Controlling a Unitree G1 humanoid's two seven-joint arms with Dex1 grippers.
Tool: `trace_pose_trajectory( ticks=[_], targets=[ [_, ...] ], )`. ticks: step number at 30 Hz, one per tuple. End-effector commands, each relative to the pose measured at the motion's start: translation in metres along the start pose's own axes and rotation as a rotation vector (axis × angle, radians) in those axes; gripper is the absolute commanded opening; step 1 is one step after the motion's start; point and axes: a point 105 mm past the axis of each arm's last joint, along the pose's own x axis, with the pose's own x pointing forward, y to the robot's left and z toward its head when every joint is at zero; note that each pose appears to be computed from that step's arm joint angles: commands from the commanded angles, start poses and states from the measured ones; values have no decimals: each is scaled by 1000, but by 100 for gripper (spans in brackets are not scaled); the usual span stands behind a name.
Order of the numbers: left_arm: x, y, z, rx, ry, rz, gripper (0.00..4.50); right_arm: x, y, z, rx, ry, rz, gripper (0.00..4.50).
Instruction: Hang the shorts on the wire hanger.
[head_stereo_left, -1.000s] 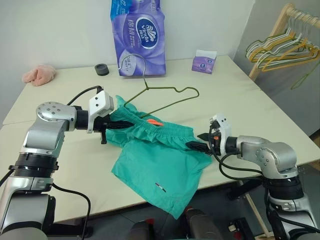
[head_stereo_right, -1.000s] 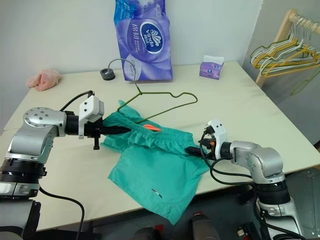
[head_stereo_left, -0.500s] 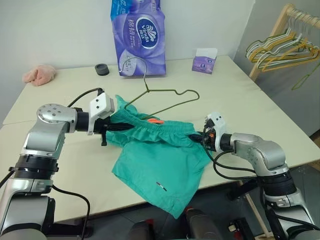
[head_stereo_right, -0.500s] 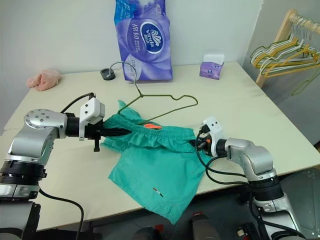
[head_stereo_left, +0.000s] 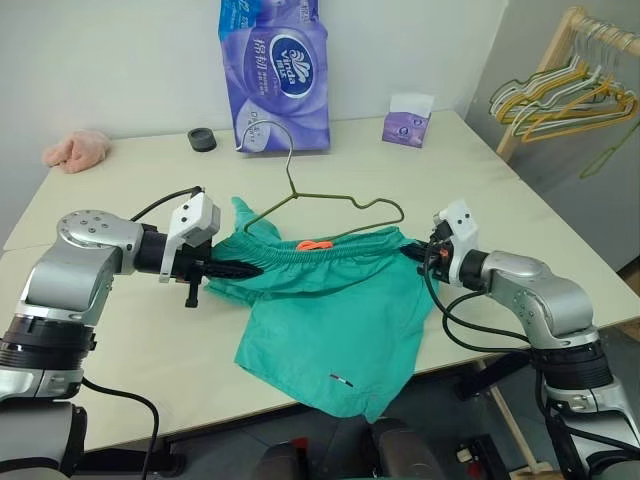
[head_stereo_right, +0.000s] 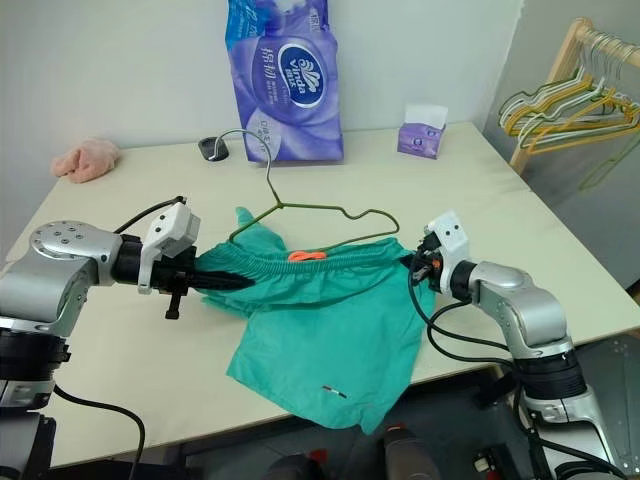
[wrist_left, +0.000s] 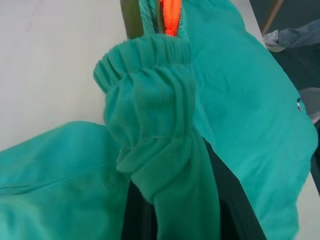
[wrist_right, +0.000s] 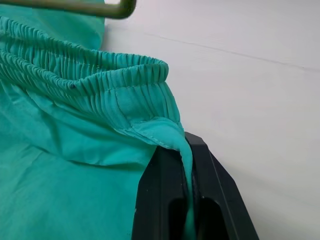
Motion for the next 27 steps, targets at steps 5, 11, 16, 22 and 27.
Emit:
trace_pose_trajectory(
  ticks=[5,11,16,22,27],
  targets=[
    [-20,6,-6,10,88,64,0,-30,-47,26,-80,-77,-229,0],
    [-22,13,-11,25,109,117,0,-35,-51,37,-116,-129,-259,0],
    [-22,15,-13,25,117,130,0,-40,-55,36,-120,-131,-286,0],
    [-21,17,-12,15,104,144,0,-47,-72,39,-125,-158,-395,0],
    [-20,14,-13,-8,107,129,0,-56,-87,47,-175,-206,-507,0]
  ],
)
